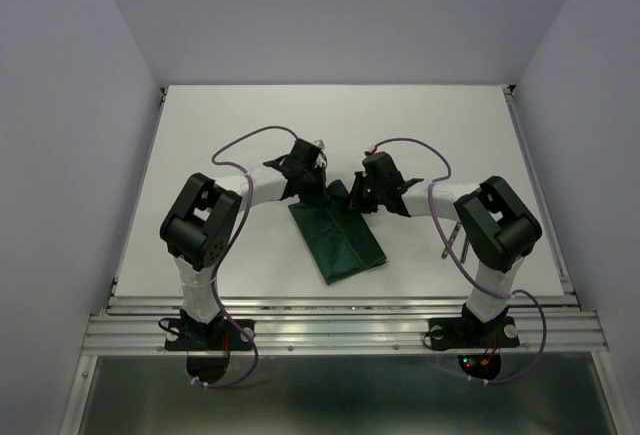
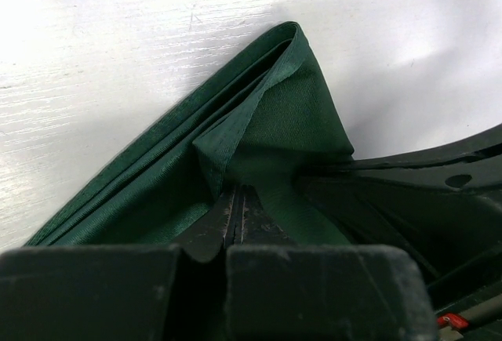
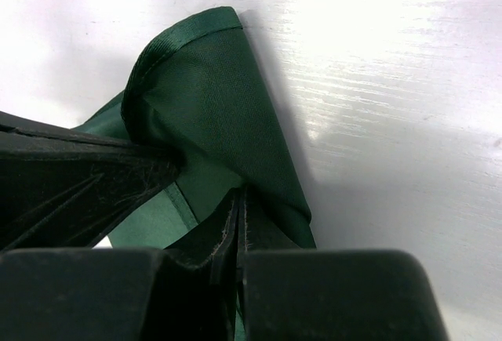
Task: Fold the napkin into a case and place the utensils inside
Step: Smooth out the 2/3-rectangle-folded napkin at the center of the board.
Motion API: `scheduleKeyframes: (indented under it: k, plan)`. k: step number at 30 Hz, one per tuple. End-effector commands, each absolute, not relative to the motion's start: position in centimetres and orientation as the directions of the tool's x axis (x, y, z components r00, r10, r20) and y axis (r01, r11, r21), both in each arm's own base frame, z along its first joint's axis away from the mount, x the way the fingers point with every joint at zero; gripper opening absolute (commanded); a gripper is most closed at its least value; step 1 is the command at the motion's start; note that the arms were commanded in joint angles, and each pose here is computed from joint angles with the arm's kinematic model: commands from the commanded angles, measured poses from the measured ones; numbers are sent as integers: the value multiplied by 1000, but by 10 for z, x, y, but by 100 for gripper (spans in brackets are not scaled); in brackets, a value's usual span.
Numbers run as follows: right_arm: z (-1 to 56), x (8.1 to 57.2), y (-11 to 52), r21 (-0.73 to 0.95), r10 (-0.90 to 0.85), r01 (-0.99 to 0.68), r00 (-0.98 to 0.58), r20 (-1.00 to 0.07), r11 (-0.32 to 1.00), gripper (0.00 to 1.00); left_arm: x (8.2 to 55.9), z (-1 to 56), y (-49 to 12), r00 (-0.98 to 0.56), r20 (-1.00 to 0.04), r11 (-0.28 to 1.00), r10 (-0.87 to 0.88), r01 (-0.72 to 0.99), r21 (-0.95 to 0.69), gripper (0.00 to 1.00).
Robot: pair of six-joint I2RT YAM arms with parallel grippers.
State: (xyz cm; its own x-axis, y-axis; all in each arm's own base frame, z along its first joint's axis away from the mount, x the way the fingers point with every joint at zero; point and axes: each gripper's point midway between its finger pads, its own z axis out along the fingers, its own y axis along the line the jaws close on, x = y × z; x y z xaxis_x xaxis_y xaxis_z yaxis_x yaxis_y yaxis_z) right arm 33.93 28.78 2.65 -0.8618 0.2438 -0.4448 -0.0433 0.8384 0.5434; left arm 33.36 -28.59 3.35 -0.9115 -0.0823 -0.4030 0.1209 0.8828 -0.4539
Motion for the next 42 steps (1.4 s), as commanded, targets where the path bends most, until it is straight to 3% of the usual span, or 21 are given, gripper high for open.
scheduleKeyframes:
  k: [1,7,19,23,24,27,31,34,42]
  plan:
    - [50,340,286,539,240,-80,-834,-497,839,1,342,43,-288,-901,-426,876,-79,141,-461,0]
    - [79,326,268,524,241,-109,-796,-555,845,1,343,36,-283,-905,-419,889,-75,130,-440,0]
    - [52,281,218,421,218,-35,-815,-536,906,4,345,36,-282,-906,-418,892,-72,129,-432,0]
    - [51,267,209,414,201,-49,-819,-537,909,13,347,36,-282,-906,-419,893,-68,131,-430,0]
    - [52,264,208,414,196,-54,-820,-537,908,21,347,37,-284,-905,-420,892,-66,135,-431,0]
    - [56,251,208,432,166,-96,-831,-531,897,31,348,38,-284,-906,-419,890,-66,136,-434,0]
    - [68,235,203,451,163,-123,-824,-542,884,37,348,39,-285,-905,-420,889,-66,138,-438,0]
    - [71,220,195,486,232,-53,-830,-507,872,46,348,38,-285,-906,-419,889,-66,137,-437,0]
    - [64,184,197,646,463,149,-815,-349,749,49,350,33,-287,-911,-406,891,-70,126,-436,0]
